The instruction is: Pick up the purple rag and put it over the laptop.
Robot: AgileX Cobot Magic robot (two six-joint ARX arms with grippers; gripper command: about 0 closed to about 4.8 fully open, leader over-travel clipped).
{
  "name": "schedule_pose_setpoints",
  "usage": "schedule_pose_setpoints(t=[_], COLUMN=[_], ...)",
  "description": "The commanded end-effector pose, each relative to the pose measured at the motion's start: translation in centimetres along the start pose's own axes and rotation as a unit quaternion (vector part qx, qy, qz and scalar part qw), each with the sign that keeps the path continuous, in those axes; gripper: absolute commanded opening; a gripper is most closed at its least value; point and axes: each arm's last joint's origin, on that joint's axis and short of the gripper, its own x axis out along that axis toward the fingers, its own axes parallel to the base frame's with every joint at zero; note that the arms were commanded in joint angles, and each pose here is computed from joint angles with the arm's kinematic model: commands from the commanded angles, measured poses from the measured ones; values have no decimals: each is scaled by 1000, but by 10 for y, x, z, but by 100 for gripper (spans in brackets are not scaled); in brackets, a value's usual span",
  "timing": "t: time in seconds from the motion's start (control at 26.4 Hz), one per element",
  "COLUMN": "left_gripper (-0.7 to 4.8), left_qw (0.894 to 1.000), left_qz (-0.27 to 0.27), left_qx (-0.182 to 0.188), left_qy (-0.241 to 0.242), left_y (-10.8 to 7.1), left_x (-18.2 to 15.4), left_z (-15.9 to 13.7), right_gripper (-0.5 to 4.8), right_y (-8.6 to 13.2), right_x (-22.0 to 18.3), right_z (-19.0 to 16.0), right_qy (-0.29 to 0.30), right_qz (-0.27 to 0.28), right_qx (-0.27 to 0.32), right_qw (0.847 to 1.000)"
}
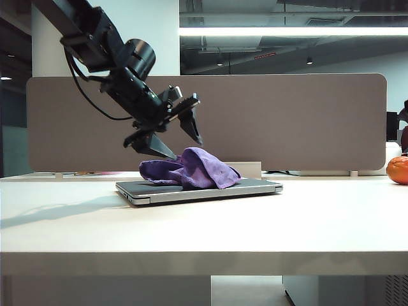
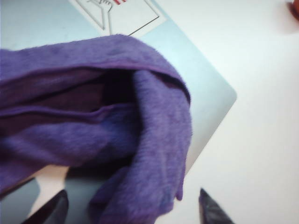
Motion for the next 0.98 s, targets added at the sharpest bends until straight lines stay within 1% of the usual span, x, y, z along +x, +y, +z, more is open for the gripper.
schedule_pose_setpoints(t=[0.04,0.19,0.3,0.34,0.42,0.45,0.64,0.79,0.98], left_gripper=[350,349,315,251,162,103,-6,-6,-6], left_qw=[1000,999,999,999,999,999,996,994,991], left_qz=[10,24,25,22,19,18,17,38,41], left_qx=[7,-5,-4,10,29,43,84,104,129], left_qy=[9,29,29,21,11,3,-10,-19,-20], left_y=[-1,-2,-9,-13,-18,-22,-33,-41,-51], left_x=[-14,-32,-47,-54,-63,-70,-94,-115,-139], left_z=[5,7,11,15,19,22,29,33,34], right_gripper=[22,22,22,22,22,22,22,22,22], right_y=[0,0,0,0,0,0,0,-3,-7], right_x=[0,0,0,0,0,0,0,0,-1], right_z=[0,0,0,0,2,2,4,5,6], right_qy=[-2,-2,-3,-5,-10,-13,-21,-28,-36], right_qz=[3,3,-1,-1,0,0,-4,-50,-126], right_qx=[-2,-2,-3,-5,-10,-13,-21,-23,-21], right_qw=[1000,1000,1000,1000,1000,1000,1000,998,991])
